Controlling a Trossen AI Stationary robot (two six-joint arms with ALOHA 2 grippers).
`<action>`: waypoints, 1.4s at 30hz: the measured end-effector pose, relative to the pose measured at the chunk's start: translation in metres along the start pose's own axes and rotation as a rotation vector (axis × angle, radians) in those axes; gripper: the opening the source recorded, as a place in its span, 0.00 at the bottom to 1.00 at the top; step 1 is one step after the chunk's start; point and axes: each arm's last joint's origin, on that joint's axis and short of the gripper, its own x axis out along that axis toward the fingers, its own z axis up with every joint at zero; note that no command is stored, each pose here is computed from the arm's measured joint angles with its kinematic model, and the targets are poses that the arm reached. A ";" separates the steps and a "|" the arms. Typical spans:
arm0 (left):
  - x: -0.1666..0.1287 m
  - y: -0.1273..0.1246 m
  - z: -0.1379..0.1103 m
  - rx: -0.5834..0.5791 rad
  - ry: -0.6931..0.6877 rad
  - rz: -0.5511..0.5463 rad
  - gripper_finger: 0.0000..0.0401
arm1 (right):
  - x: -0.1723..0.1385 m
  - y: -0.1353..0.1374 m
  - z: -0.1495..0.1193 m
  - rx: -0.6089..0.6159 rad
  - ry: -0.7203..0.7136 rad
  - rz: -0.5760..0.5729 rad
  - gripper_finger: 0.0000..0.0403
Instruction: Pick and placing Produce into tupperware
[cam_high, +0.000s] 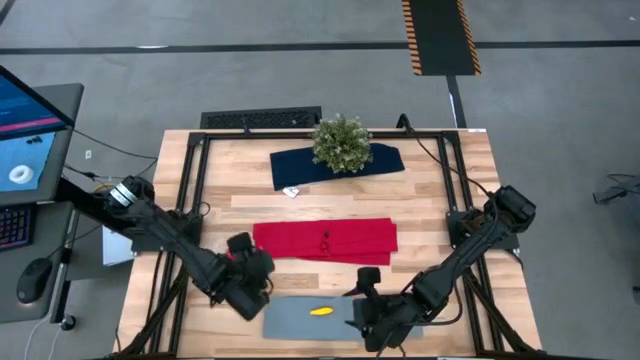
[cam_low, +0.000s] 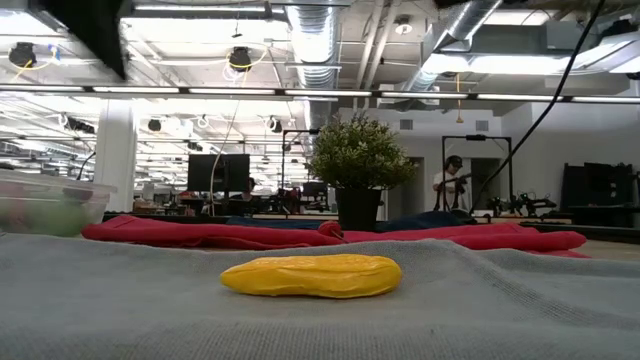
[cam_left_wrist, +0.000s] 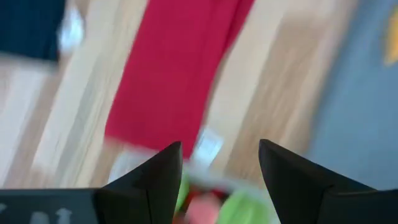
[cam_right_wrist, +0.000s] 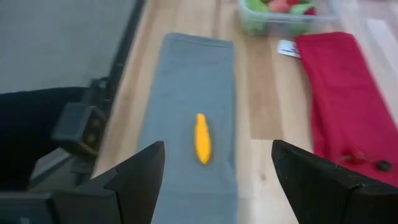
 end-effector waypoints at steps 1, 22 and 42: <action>-0.005 -0.006 0.003 0.011 -0.068 -0.025 0.51 | 0.002 0.002 0.000 -0.003 -0.003 0.010 0.79; -0.014 -0.062 -0.029 0.294 -0.803 -0.416 0.51 | 0.062 0.008 -0.026 -0.067 0.063 -0.027 0.79; 0.004 0.070 -0.086 0.098 -1.260 -0.725 0.51 | 0.065 0.006 -0.016 -0.049 -0.002 0.018 0.79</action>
